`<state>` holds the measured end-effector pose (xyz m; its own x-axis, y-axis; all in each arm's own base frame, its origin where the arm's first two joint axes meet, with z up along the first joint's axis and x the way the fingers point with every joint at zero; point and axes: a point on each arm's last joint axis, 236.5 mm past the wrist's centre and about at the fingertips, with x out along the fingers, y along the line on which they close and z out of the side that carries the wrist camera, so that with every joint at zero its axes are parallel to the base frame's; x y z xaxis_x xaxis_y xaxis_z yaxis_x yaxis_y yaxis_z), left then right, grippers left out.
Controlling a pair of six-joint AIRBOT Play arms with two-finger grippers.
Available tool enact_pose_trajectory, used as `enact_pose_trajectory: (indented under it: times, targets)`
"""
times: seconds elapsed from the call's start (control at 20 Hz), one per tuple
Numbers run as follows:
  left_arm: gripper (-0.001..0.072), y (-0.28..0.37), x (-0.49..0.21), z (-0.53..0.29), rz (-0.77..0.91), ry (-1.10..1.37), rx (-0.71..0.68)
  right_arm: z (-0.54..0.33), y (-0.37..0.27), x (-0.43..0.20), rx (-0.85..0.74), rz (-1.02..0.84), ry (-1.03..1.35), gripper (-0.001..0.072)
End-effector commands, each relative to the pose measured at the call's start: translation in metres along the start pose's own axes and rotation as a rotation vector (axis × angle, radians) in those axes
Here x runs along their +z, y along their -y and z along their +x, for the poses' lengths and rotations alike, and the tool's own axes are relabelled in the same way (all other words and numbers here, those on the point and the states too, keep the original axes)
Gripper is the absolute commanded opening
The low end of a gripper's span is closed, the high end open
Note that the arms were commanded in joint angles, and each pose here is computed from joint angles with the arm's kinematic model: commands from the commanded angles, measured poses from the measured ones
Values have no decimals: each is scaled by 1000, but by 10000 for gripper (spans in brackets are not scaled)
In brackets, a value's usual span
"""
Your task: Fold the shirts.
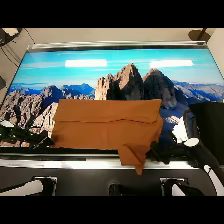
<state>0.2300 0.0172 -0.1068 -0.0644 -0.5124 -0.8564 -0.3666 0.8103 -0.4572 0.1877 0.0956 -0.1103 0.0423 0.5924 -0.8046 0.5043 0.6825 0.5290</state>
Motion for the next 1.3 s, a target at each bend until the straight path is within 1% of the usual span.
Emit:
enact_pose_trajectory:
  times: [0.0,0.1,0.2,0.35,0.45,0.6,0.85,1.0,1.15,1.2,1.25]
  targets:
    - [22,26,20,-27,66,97,-53,-27,-27,3,30,-99,13,35]
    - [21,38,44,-56,83,189,-26,-61,-50,27,5,-168,79,34]
    - [20,60,75,-85,123,288,-2,-103,-72,68,-44,-238,212,34]
    - [20,100,126,-119,185,428,13,-138,-108,126,-45,-286,319,33]
    - [20,121,156,-126,203,443,6,-143,-128,166,-13,-286,344,34]
    - [21,129,192,-114,169,389,-12,-131,-143,218,39,-250,354,34]
    - [23,127,227,-77,128,334,-48,-90,-136,255,107,-147,318,36]
    - [24,119,227,-52,113,277,-45,-71,-124,261,98,-119,285,38]
    - [24,123,226,-40,122,254,-42,-71,-123,266,99,-120,303,39]
    - [29,126,225,-38,126,249,-42,-73,-127,269,111,-116,320,57]
    - [133,129,223,-38,121,246,-50,-76,-132,270,134,-110,329,204]
